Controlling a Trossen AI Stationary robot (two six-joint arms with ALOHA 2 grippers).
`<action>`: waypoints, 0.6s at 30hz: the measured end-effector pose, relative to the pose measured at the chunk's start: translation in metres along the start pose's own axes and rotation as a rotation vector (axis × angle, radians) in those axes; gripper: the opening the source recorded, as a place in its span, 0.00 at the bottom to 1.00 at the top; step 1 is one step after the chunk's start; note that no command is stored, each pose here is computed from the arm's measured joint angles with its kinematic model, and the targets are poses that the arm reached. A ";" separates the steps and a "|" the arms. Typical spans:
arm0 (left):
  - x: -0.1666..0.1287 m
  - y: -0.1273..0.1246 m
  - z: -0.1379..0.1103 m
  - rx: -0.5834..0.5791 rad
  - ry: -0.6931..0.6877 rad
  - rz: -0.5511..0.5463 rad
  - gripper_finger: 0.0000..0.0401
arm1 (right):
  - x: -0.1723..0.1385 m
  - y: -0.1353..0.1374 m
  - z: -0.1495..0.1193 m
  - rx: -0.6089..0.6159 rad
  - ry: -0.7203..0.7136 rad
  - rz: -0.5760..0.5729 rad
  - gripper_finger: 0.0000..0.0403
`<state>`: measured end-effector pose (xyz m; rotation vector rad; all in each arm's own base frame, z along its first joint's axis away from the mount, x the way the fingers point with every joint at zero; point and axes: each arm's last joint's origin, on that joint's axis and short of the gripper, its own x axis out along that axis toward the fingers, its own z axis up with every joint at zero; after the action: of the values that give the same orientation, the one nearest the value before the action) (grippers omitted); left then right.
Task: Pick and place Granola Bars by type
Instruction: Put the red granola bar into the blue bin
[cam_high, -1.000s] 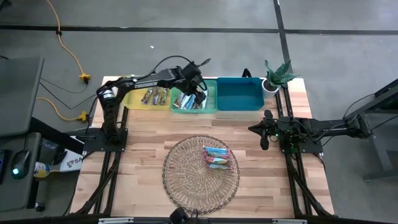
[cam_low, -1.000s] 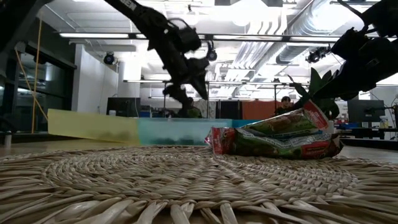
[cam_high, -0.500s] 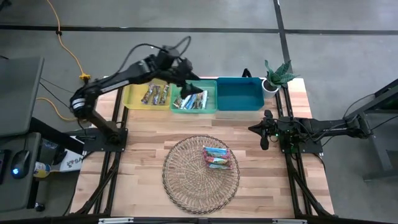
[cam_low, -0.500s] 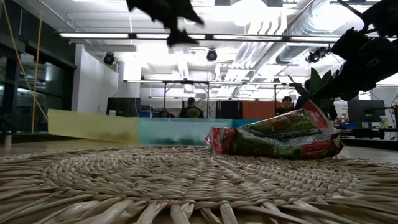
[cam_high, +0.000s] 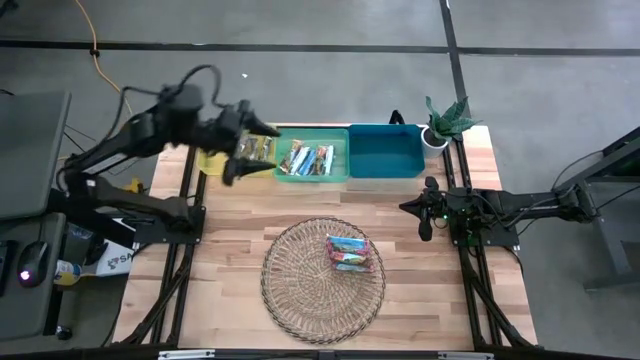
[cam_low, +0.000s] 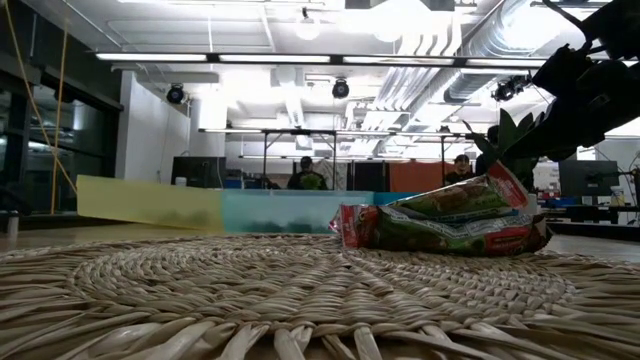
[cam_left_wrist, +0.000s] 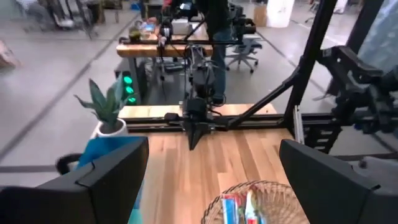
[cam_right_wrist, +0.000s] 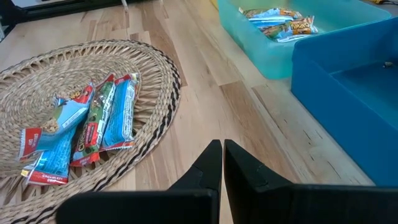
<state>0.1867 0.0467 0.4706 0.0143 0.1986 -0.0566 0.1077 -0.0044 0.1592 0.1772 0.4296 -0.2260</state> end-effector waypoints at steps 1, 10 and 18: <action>-0.007 -0.006 -0.001 0.013 -0.006 0.015 0.89 | 0.000 0.000 0.000 0.000 0.000 0.000 0.00; -0.026 -0.037 -0.068 -0.045 -0.112 -0.025 0.89 | 0.000 0.000 0.000 0.000 0.000 0.001 0.00; -0.031 -0.048 -0.128 -0.107 -0.293 -0.013 0.89 | 0.000 0.000 0.000 0.000 0.000 0.001 0.00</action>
<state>0.1289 0.0032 0.3512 -0.1011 -0.0916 -0.0605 0.1077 -0.0044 0.1591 0.1772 0.4299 -0.2254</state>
